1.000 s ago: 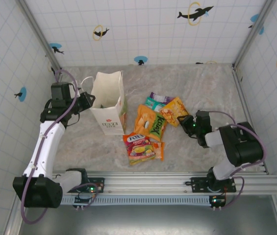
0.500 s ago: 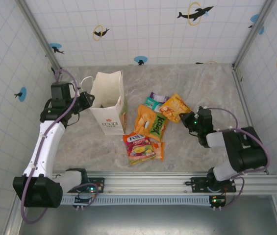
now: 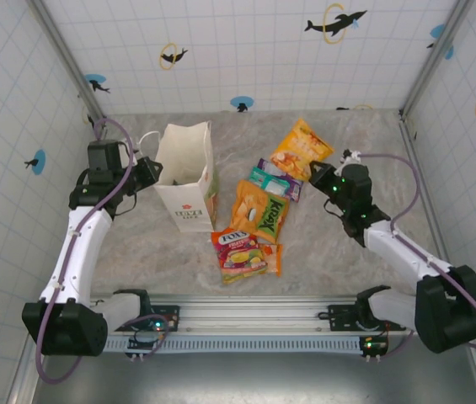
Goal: Place the snacks into the paper bag
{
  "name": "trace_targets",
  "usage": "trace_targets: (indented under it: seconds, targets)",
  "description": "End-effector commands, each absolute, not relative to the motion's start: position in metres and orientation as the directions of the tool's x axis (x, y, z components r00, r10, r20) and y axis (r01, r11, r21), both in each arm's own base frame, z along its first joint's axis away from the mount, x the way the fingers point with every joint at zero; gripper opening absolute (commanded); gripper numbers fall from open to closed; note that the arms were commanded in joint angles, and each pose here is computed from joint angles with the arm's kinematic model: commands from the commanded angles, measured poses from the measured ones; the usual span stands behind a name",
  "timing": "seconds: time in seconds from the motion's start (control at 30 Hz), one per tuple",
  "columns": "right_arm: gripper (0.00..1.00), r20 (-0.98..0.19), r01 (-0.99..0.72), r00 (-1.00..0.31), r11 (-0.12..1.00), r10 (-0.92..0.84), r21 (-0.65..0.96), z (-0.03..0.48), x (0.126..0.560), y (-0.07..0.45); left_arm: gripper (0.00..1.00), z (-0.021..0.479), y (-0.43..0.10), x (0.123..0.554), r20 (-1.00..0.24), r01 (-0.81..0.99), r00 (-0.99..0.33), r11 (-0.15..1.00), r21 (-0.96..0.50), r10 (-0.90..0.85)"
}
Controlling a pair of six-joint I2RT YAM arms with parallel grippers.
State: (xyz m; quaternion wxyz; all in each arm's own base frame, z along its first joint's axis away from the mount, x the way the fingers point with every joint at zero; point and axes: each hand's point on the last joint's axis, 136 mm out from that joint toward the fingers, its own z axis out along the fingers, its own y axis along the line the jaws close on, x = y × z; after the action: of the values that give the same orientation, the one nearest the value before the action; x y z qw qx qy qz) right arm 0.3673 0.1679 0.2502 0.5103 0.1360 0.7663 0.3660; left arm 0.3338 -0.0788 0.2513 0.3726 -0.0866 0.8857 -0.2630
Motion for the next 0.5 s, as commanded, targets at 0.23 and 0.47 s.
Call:
trace_targets:
  seconds: [0.23,0.47]
  targets:
    - [0.00,-0.909,-0.496,-0.146,0.766,0.390,0.408,0.424,0.354,0.261,0.17,0.266,-0.083,0.336,-0.644,0.084,-0.690,0.847,-0.525,-0.331]
    - [0.00,-0.961,-0.640,0.005,0.740,0.275,0.208,0.478,0.323,0.334,0.17,0.266,-0.085,0.336,-0.642,0.093,-0.694,0.844,-0.528,-0.325]
